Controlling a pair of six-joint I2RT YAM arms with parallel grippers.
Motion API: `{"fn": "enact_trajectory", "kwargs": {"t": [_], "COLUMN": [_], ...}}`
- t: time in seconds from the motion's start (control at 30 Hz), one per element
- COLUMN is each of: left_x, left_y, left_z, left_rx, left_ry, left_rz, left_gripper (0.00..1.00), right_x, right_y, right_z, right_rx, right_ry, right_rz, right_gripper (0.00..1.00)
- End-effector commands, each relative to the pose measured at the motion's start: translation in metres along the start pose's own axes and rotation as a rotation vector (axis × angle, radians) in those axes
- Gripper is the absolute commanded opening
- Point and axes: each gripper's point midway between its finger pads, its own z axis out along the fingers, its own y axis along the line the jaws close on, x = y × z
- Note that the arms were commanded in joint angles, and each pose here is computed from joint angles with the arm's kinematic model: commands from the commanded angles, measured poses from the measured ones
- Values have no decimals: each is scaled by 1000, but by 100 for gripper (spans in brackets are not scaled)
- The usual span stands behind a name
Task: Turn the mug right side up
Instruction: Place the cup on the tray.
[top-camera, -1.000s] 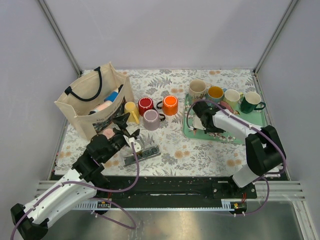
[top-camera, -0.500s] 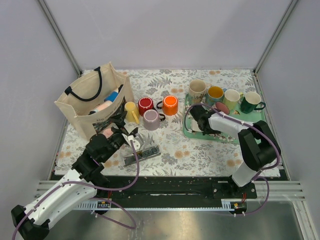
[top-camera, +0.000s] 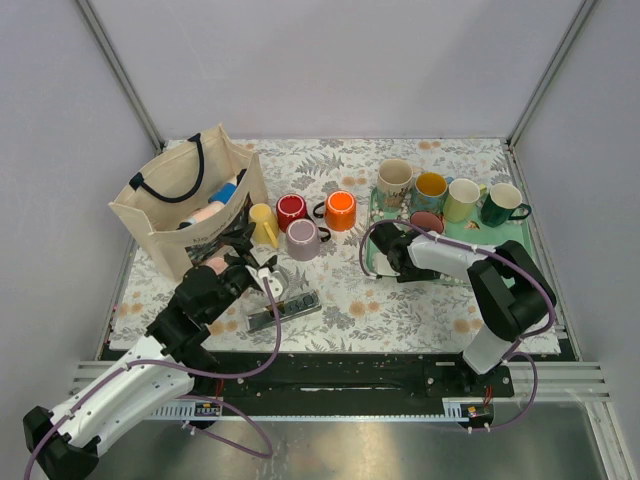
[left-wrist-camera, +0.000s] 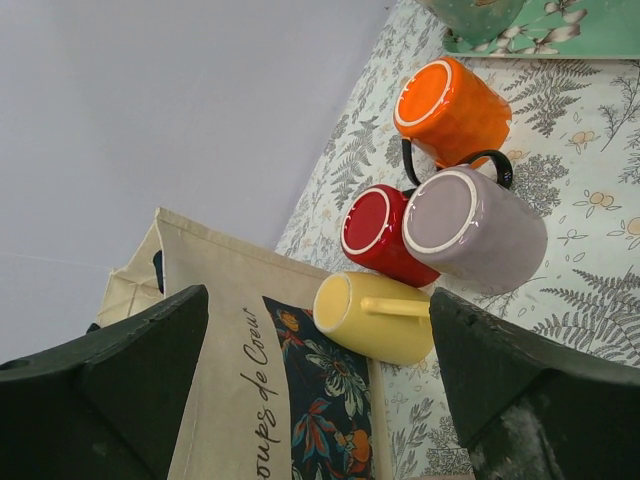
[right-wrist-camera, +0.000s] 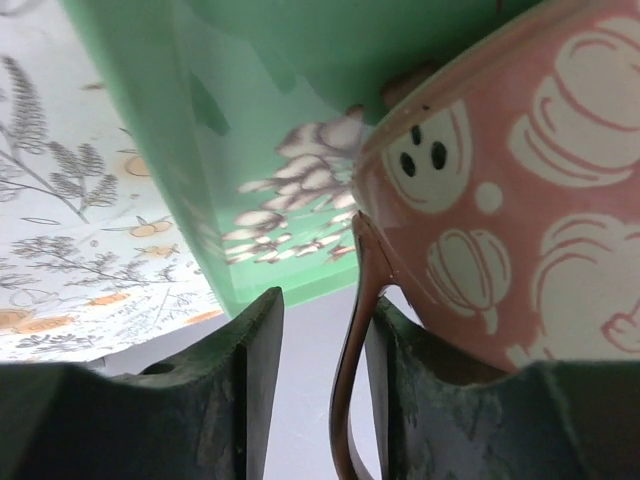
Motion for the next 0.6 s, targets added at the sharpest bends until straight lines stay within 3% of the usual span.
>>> {"fn": "enact_trajectory", "kwargs": {"t": [0.0, 0.2, 0.3, 0.37, 0.43, 0.57], "left_x": [-15, -14, -13, -14, -15, -16], "left_y": [22, 21, 22, 22, 23, 22], "left_z": [1, 3, 3, 3, 3, 4], "left_rx": [-68, -64, -65, -63, -65, -70], "left_ry": [-38, -36, -29, -29, -32, -43], "left_rz": [-32, -30, -30, -28, -27, -23], "left_gripper": [96, 95, 95, 96, 96, 96], "right_x": [-15, -37, -44, -41, -32, -40], "right_y": [-1, 2, 5, 8, 5, -4], "right_z": [-17, -35, -37, -30, -23, -32], "right_rx": [-16, -46, -43, -19, 35, 57], "right_ry": [-135, -333, -369, -306, -163, -142], "right_rz": [26, 52, 38, -15, -80, -110], "right_gripper": [47, 50, 54, 60, 65, 68]}}
